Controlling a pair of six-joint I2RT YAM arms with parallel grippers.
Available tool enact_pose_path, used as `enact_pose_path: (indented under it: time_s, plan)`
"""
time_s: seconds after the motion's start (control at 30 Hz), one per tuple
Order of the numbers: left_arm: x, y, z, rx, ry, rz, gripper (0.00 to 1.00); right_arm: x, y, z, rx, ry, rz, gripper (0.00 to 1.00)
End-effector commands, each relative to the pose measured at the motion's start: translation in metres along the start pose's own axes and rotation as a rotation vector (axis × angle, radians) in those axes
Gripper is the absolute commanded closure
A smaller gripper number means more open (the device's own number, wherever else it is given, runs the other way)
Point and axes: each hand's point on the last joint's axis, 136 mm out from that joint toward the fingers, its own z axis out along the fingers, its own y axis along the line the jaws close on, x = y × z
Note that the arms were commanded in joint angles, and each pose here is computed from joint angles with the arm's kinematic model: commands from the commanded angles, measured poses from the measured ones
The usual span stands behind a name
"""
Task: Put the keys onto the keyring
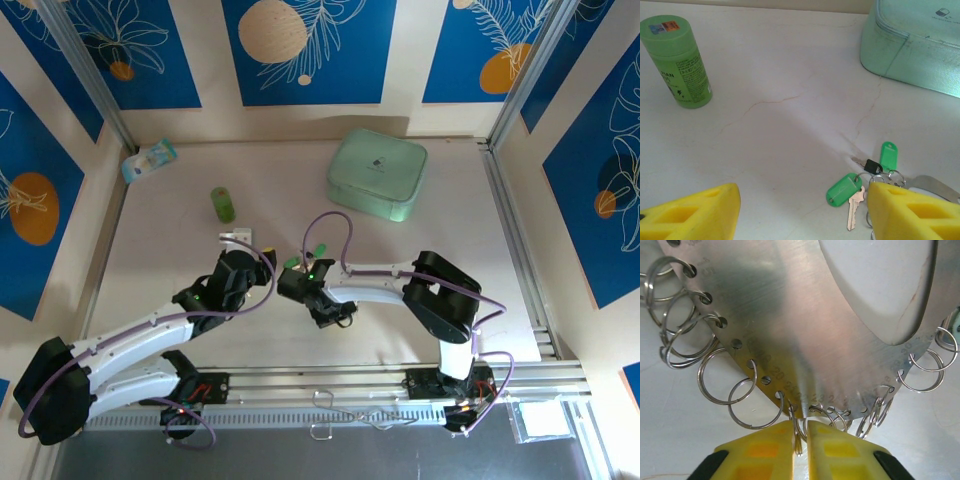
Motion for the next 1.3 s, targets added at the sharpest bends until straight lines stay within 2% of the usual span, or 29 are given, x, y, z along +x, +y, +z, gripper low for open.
enact_pose_path:
  time_s: [0.0,0.2,0.3,0.53,0.83,0.9,1.03,1.17,1.27]
  plan:
    - [-0.002,0.003,0.001,-0.012,-0.007,-0.025,0.33,-0.003,0.0,-0.005,0.008,-0.019,0.009,0.89]
    - [-0.003,0.002,0.001,-0.009,-0.008,-0.023,0.33,-0.005,0.002,-0.009,-0.018,-0.035,0.01,1.0]
    - [-0.005,0.002,0.001,-0.007,-0.011,-0.019,0.33,-0.009,0.001,-0.02,-0.047,-0.077,0.008,1.0]
    - [-0.018,0.001,-0.003,-0.011,-0.043,0.031,0.33,-0.026,-0.007,-0.062,-0.177,-0.284,-0.153,1.0]
    - [-0.041,-0.009,-0.01,0.021,-0.088,0.115,0.33,-0.052,-0.028,-0.111,-0.43,-0.497,-0.268,1.0]
    - [-0.043,-0.017,-0.009,0.093,-0.076,0.107,0.27,-0.056,-0.033,-0.121,-0.502,-0.539,-0.291,1.0]
    - [-0.043,-0.036,-0.005,0.281,-0.011,0.09,0.26,-0.062,-0.041,-0.14,-0.623,-0.619,-0.342,1.0]
    - [-0.049,-0.057,-0.01,0.407,-0.007,0.191,0.26,-0.065,-0.048,-0.157,-0.718,-0.693,-0.397,1.0]
    - [-0.053,-0.072,-0.02,0.5,-0.031,0.294,0.31,-0.061,-0.049,-0.171,-0.781,-0.764,-0.473,1.0]
